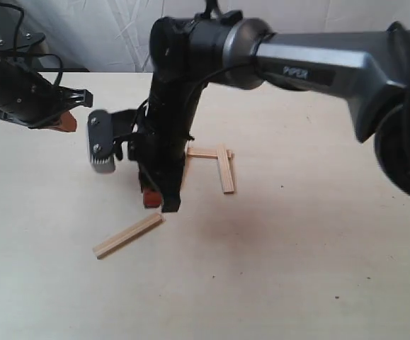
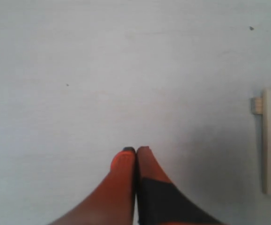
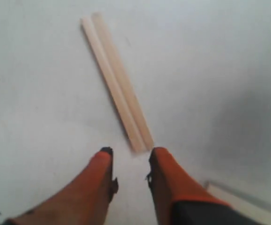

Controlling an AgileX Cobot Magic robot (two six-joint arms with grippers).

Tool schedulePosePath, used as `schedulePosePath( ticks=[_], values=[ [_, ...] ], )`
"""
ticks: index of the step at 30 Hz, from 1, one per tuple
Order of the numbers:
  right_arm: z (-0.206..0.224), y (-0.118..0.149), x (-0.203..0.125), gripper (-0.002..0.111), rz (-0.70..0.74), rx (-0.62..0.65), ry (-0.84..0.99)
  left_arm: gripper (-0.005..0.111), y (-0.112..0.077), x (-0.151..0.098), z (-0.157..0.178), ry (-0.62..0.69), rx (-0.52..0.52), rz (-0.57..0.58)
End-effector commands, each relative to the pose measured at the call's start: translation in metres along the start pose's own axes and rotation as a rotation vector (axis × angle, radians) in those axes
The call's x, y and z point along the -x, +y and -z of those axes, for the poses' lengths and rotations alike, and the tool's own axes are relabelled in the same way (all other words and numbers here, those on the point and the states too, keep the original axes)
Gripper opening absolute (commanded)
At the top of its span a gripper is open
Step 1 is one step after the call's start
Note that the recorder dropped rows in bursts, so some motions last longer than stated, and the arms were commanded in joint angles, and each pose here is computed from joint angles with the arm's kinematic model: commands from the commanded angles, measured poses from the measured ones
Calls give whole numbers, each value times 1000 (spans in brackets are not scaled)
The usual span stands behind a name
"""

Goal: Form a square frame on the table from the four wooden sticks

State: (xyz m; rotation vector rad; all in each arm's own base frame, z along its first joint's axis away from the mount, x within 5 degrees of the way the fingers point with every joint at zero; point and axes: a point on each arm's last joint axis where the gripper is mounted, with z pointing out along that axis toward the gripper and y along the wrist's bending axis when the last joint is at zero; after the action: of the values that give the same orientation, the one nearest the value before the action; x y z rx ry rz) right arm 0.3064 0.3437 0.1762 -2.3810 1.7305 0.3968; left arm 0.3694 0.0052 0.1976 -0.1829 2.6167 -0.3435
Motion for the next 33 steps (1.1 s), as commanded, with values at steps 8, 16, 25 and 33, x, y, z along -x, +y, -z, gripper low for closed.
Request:
schedulePosePath(
  ticks=[8, 16, 25, 33],
  values=[
    [-63, 11, 30, 45, 186, -32, 47, 0, 11, 2, 6, -8, 13, 22],
    [-68, 10, 32, 45, 197, -55, 48, 0, 11, 2, 6, -8, 13, 22],
    [-97, 14, 10, 0, 308, 66, 194, 0, 11, 1, 6, 0, 15, 14],
    [3, 3, 1, 0, 141, -110, 254, 0, -13, -3, -13, 1, -52, 17]
  ],
)
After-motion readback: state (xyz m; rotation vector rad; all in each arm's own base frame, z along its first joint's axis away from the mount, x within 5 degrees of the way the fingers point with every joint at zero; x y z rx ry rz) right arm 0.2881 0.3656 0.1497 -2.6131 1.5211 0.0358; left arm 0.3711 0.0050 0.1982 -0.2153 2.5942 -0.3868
